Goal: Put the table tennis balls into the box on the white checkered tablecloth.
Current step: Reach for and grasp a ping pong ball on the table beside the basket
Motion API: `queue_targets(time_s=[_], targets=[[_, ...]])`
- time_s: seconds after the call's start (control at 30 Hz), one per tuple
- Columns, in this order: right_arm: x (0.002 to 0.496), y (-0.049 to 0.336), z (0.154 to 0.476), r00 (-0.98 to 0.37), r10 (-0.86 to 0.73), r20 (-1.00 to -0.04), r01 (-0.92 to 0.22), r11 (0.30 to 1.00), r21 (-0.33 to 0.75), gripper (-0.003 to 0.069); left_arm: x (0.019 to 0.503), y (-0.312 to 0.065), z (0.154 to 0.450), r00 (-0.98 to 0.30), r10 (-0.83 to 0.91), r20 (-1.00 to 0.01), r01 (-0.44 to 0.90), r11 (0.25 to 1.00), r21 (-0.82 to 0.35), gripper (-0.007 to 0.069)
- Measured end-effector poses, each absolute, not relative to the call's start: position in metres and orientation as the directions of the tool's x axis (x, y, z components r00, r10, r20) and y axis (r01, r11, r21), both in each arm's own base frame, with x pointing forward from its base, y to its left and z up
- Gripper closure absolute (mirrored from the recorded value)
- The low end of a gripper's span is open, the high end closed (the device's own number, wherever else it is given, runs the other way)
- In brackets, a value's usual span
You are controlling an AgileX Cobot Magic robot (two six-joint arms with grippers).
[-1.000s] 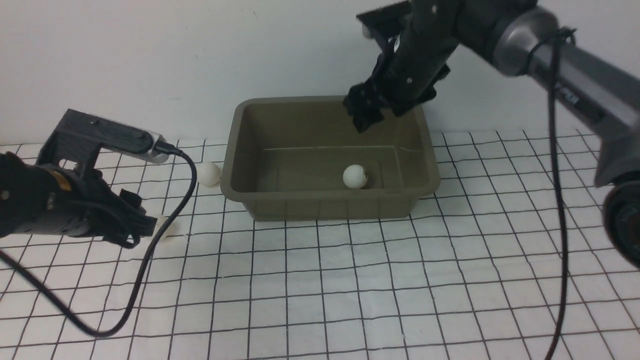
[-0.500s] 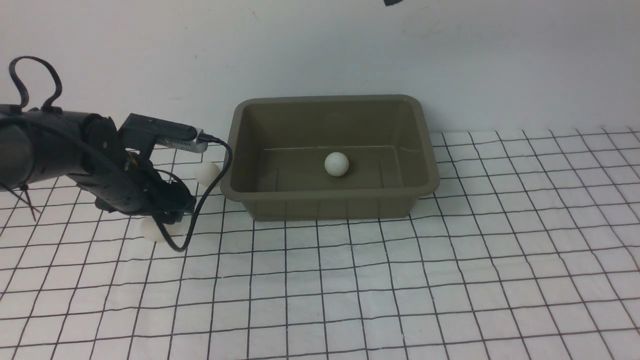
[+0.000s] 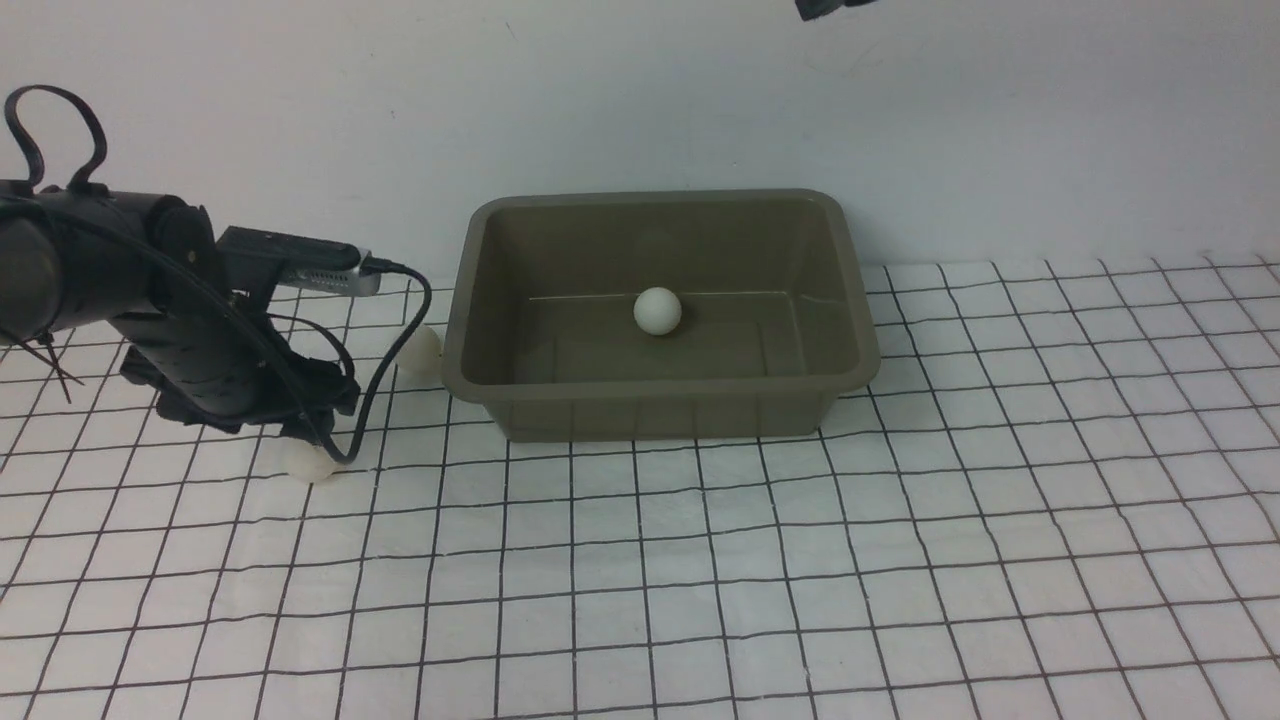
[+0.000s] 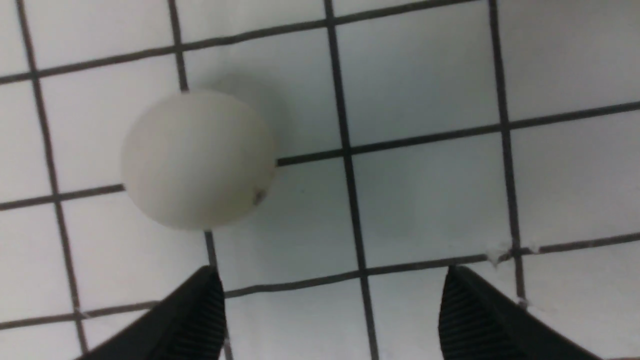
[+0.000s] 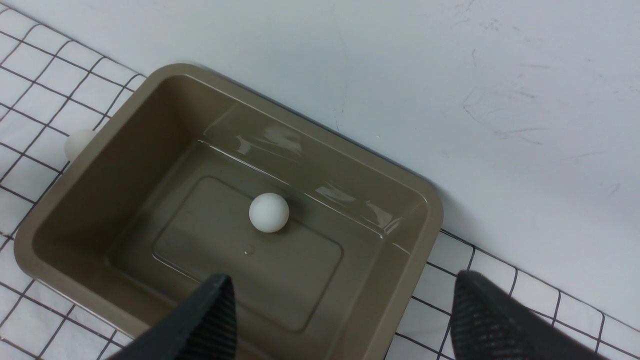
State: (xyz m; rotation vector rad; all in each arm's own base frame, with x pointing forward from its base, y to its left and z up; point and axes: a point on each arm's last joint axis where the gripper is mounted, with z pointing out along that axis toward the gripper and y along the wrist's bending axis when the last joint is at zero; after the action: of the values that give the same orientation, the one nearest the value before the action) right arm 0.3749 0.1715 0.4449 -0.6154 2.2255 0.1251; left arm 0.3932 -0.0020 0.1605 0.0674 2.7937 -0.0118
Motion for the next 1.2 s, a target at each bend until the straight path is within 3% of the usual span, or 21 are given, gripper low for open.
queue_targets(time_s=[0.4, 0.5, 0.67, 0.87, 1.2], targets=[[0.375, 0.171, 0.445, -0.557, -0.390, -0.733, -0.467, 0.877, -0.113, 0.0137, 0.397, 0.000, 0.157, -0.946, 0.063, -0.318, 0.068, 0.998, -0.005, 0.0112], [0.375, 0.171, 0.445, -0.556, -0.391, -0.733, -0.466, 0.878, -0.115, 0.0137, 0.406, 0.001, 0.172, -0.938, 0.071, -0.338, 0.074, 0.997, 0.004, 0.0112], [0.375, 0.171, 0.445, -0.556, -0.391, -0.733, -0.466, 0.878, -0.115, 0.0137, 0.433, 0.002, 0.213, -0.881, 0.079, -0.467, 0.075, 0.997, 0.028, 0.0112], [0.375, 0.171, 0.445, -0.557, -0.391, -0.733, -0.466, 0.877, -0.114, 0.0137, 0.449, 0.006, 0.230, -0.850, 0.077, -0.521, 0.057, 0.997, 0.055, 0.0112], [0.375, 0.171, 0.445, -0.557, -0.390, -0.733, -0.467, 0.877, -0.113, 0.0137, 0.468, 0.054, 0.223, -0.862, 0.026, -0.506, -0.043, 0.991, 0.124, 0.0112]])
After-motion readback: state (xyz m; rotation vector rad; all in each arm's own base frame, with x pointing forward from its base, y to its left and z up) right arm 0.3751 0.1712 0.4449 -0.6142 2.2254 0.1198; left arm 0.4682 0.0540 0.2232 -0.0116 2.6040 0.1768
